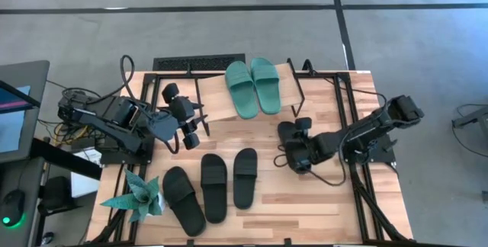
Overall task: Pick and place slides into the shelf
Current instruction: Put the black slide under the shelf
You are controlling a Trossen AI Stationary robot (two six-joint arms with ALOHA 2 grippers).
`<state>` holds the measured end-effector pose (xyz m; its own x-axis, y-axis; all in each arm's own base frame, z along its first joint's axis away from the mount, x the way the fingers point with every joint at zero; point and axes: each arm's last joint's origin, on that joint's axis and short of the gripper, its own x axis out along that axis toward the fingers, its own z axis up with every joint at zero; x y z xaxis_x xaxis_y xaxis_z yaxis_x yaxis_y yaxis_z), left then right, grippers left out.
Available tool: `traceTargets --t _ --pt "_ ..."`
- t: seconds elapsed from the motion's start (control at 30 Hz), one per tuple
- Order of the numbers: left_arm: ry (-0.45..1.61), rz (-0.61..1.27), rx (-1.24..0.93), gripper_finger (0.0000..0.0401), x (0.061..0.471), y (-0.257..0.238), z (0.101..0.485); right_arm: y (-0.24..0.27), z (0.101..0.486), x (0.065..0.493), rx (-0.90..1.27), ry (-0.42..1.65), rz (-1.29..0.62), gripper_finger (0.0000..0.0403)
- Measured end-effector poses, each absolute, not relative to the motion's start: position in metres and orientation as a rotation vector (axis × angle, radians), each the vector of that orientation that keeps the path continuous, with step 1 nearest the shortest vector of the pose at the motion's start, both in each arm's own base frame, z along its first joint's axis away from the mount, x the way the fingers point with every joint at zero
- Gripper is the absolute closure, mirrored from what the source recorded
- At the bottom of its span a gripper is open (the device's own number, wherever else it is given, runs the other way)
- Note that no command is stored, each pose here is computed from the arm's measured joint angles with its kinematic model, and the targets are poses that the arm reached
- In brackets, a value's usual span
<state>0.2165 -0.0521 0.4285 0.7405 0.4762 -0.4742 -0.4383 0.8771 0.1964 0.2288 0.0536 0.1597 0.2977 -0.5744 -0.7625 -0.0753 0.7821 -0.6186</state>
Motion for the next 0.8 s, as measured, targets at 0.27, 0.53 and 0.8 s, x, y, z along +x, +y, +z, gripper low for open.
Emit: traceTargets --t 0.27,0.53,0.8 --pt "0.532 0.522 0.073 0.0262 0.216 -0.052 0.429 0.039 0.152 0.233 -0.614 1.239 -0.352 0.04" --pt "0.527 0.538 0.08 0.0262 0.216 -0.051 0.429 0.029 0.147 0.232 -0.608 1.26 -0.34 0.0399" --pt "0.525 0.543 0.082 0.0262 0.216 -0.051 0.429 0.027 0.147 0.235 -0.636 1.222 -0.404 0.0398"
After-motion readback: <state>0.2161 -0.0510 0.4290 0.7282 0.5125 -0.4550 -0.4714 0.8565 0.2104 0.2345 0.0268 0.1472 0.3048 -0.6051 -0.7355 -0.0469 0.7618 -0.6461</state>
